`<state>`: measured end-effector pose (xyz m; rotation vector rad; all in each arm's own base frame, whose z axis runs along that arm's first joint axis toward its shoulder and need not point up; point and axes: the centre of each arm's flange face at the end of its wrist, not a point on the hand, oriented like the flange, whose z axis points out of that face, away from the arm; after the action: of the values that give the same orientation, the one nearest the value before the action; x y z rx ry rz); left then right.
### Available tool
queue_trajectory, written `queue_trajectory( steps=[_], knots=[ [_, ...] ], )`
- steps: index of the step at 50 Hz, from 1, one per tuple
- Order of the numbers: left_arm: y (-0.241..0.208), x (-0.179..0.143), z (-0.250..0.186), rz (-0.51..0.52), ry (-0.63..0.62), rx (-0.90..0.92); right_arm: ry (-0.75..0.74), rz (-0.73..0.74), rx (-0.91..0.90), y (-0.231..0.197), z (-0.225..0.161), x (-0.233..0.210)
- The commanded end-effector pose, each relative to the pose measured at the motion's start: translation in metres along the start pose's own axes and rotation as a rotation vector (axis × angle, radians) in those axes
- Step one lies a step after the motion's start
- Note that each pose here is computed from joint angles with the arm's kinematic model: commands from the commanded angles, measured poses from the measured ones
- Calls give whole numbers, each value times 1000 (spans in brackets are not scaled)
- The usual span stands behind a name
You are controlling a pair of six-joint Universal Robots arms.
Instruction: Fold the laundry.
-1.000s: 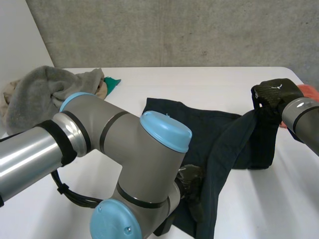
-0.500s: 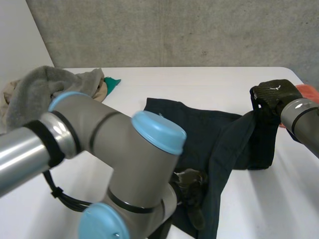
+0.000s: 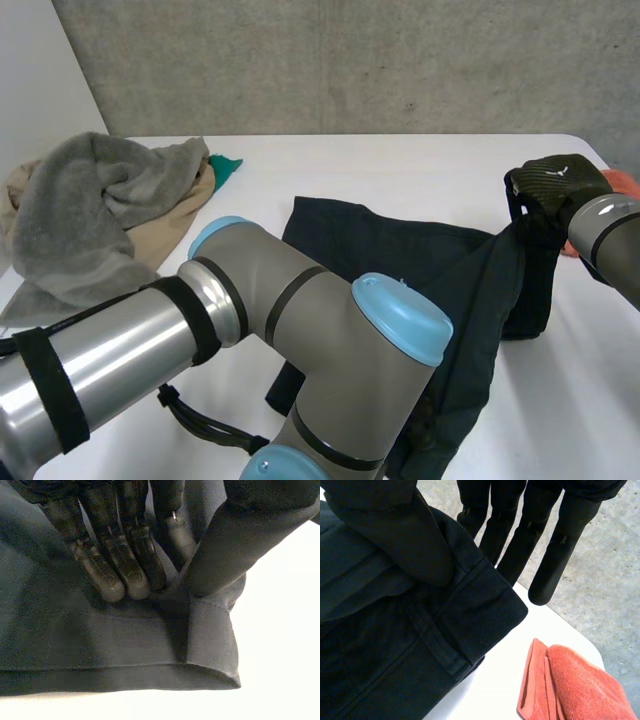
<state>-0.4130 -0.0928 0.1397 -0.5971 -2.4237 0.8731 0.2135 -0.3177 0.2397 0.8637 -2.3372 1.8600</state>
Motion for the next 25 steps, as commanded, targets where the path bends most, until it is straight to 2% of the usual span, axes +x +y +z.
queue_trajectory(
  steps=[1, 5, 8, 12, 13, 16, 19, 22, 25],
  knots=[
    [-20, -8, -16, -12, -53, 45, 9, 0, 8, -4, -4, 3],
    [-58, -25, -48, -48, -72, 126, 3, -3, 10, -9, -9, 5],
    [-77, -36, -66, -32, -88, 167, -18, -3, -13, -12, -17, 8],
    [-102, -57, -90, 78, -124, 224, -91, -29, -80, -10, -31, 6],
    [-109, -62, -98, 155, -134, 234, -138, -52, -121, -7, -39, 3],
    [-112, -71, -101, 282, -153, 215, -217, -100, -197, -1, -50, -1],
    [-111, -86, -96, 469, -202, 146, -343, -182, -316, 9, -66, -7],
    [-115, -98, -83, 545, -252, 122, -426, -260, -368, 12, -74, -10],
    [-131, -109, -61, 600, -315, 169, -399, -254, -319, 10, -60, -12]
  ],
)
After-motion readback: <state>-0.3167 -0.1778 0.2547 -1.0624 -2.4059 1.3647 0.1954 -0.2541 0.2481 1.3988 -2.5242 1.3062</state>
